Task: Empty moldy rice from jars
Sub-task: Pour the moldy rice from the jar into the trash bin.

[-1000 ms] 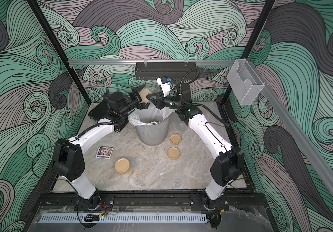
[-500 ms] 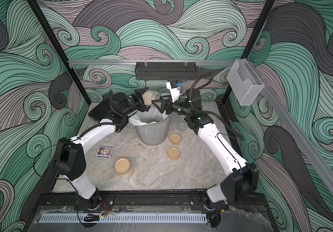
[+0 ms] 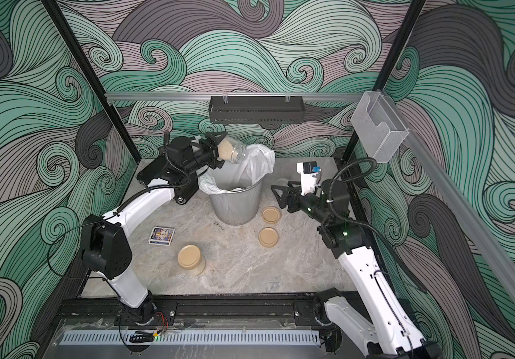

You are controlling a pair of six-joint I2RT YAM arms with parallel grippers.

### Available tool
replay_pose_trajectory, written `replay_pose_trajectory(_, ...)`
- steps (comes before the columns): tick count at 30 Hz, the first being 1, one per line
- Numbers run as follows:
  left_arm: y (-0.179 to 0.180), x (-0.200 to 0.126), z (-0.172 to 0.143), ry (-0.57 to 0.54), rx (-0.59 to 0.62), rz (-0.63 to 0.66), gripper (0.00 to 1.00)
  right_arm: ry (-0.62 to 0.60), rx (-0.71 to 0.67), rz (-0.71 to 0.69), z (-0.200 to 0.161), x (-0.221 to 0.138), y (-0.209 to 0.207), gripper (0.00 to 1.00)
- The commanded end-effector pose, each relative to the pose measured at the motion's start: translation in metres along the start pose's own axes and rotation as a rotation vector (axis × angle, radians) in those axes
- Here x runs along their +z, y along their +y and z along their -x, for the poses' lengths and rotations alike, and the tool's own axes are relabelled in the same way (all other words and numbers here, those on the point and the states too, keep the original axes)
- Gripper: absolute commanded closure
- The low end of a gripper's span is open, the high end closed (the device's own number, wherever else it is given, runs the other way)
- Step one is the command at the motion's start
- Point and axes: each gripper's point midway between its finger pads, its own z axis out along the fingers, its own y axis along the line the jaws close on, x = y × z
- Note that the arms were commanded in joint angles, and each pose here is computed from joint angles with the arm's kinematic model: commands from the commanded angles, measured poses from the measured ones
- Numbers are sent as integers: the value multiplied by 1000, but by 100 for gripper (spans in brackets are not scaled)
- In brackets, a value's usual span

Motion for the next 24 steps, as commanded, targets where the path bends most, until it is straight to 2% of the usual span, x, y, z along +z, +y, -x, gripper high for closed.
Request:
replay_pose_trajectory(1,-69,-30,7,-75,162,-131,46,37,47,-106,-25,-11,-20,25)
replay_pose_trajectory(9,-79,-53,18,-154,293,-100,46,64,103,-133,-49,-15,-28,24)
replay_pose_trajectory(24,-84,-80,34,-257,495,-17,47,74,155,-121,-57,-3,-32,25)
